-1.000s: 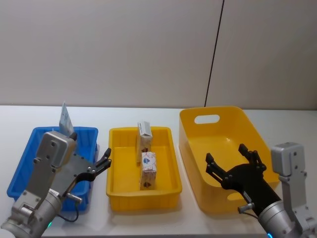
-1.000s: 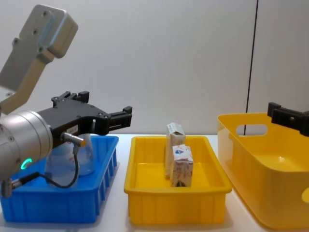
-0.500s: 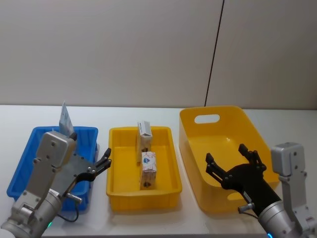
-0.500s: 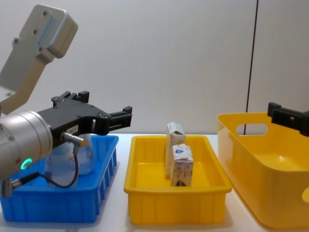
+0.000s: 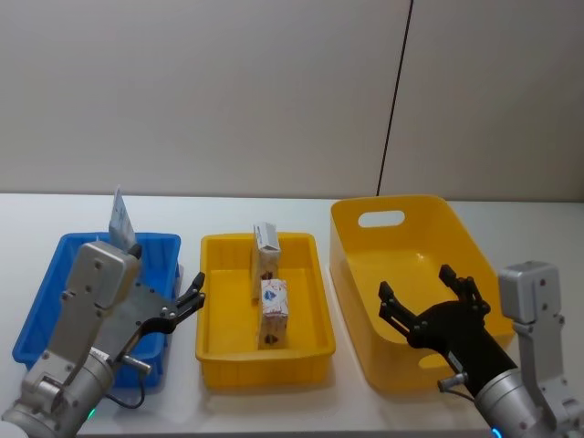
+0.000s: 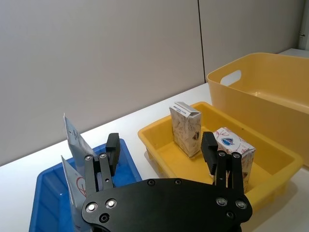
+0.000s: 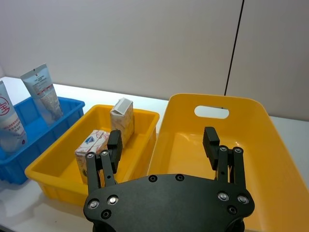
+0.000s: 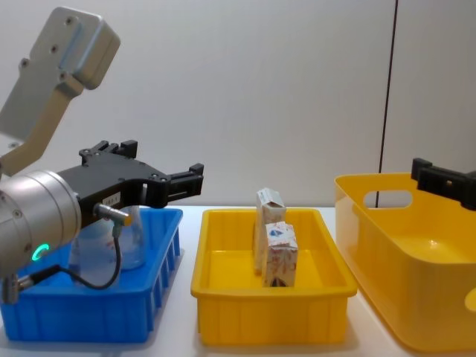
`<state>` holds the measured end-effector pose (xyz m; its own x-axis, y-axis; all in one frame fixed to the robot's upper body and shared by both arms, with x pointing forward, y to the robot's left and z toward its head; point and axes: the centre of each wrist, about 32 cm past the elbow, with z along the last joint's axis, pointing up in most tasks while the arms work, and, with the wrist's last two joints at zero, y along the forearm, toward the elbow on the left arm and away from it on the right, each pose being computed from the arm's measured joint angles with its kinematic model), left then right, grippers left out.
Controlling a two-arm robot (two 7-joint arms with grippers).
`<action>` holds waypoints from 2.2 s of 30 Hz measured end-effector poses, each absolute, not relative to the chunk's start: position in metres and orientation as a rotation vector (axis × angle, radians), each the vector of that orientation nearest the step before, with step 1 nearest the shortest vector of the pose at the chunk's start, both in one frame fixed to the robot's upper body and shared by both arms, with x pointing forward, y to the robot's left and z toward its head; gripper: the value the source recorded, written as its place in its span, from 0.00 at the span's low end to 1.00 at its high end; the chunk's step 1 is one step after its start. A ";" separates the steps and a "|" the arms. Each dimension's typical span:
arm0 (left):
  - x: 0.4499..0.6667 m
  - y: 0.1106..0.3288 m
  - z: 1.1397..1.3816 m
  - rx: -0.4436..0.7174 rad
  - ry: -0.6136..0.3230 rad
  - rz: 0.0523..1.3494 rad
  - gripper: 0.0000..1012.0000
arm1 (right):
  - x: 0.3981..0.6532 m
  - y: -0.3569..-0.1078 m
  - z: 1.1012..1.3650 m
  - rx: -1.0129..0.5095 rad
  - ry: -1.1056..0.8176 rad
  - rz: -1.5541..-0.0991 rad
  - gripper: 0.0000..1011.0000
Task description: Bimanual collaborative sorting of washing and personal care products
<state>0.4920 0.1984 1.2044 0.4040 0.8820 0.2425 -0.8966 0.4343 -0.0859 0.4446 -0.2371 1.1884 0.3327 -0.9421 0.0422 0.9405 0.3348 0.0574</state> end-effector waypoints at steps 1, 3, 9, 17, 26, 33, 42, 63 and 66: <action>0.492 0.198 1.204 0.061 -0.268 1.124 0.99 | 0.445 -0.237 1.188 0.024 -0.072 -1.230 0.99; 0.492 0.198 1.204 0.061 -0.268 1.124 0.99 | 0.446 -0.236 1.188 0.020 -0.068 -1.228 0.99; 0.492 0.198 1.204 0.061 -0.268 1.124 0.99 | 0.452 -0.231 1.190 -0.002 -0.048 -1.227 0.99; 0.492 0.198 1.204 0.061 -0.268 1.124 0.99 | 0.459 -0.218 1.191 -0.024 -0.027 -1.224 0.99; 0.492 0.198 1.204 0.061 -0.268 1.124 0.99 | 0.470 -0.193 1.194 -0.050 0.009 -1.220 0.99; 0.492 0.198 1.204 0.061 -0.268 1.124 0.99 | 0.475 -0.176 1.197 -0.072 0.045 -1.243 0.99; 0.492 0.198 1.204 0.061 -0.268 1.124 0.99 | 0.483 -0.151 1.204 -0.115 0.123 -1.283 0.99; 0.492 0.198 1.204 0.061 -0.268 1.124 0.99 | 0.513 -0.116 1.219 -0.211 0.295 -1.264 0.99; 0.492 0.198 1.204 0.061 -0.268 1.124 0.99 | 0.519 -0.114 1.220 -0.228 0.317 -1.258 0.99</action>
